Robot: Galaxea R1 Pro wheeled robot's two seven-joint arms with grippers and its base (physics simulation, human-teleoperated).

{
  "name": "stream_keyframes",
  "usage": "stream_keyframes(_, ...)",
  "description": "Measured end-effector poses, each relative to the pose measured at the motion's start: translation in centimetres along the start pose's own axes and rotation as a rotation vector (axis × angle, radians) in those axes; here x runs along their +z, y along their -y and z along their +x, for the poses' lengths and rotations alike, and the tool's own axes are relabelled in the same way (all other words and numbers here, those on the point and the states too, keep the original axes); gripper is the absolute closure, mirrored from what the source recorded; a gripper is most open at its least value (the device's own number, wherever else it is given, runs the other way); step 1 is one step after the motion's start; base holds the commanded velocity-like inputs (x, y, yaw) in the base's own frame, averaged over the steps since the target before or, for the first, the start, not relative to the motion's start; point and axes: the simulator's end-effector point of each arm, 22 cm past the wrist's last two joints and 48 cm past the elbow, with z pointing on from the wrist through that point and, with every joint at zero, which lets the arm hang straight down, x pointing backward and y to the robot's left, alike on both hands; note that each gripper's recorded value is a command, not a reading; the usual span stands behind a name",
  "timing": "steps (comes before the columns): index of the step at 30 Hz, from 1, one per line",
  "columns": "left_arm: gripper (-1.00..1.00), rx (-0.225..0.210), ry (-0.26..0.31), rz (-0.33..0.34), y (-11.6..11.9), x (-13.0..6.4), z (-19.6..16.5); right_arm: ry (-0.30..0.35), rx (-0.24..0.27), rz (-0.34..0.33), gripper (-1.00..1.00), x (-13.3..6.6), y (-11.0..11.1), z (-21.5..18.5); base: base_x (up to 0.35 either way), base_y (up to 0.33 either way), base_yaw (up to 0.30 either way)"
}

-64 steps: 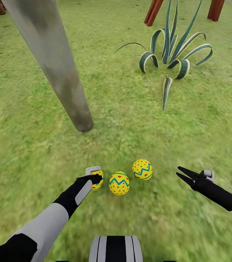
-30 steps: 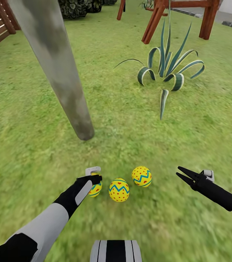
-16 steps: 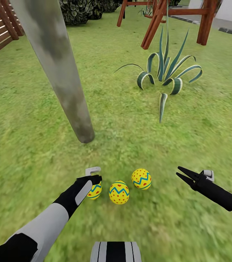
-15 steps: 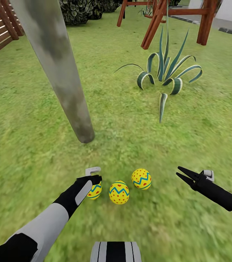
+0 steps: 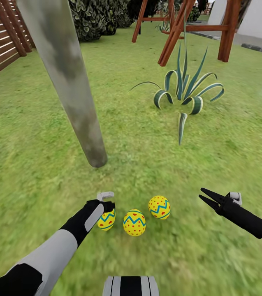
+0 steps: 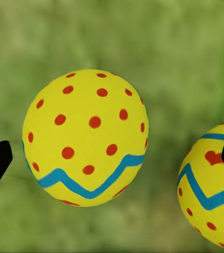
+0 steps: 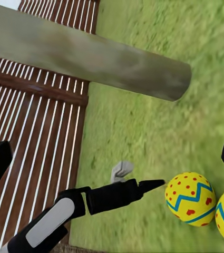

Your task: Take the three Easter eggs out of the wicker basket on the lawn in the garden, then place them on the lawn next to a single tree (choose any tree) so that all three eggs are next to the same tree and none are left in the basket.

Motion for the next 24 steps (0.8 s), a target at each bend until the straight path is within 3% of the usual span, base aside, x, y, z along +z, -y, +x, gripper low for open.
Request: stream_keyframes(24, -1.0, 0.02, 0.052, 0.014, 0.8, -4.8, -3.5, 0.034, -0.066, -0.065, -1.0, -0.9, -5.2, -1.7, -0.09, 0.0, 0.0)
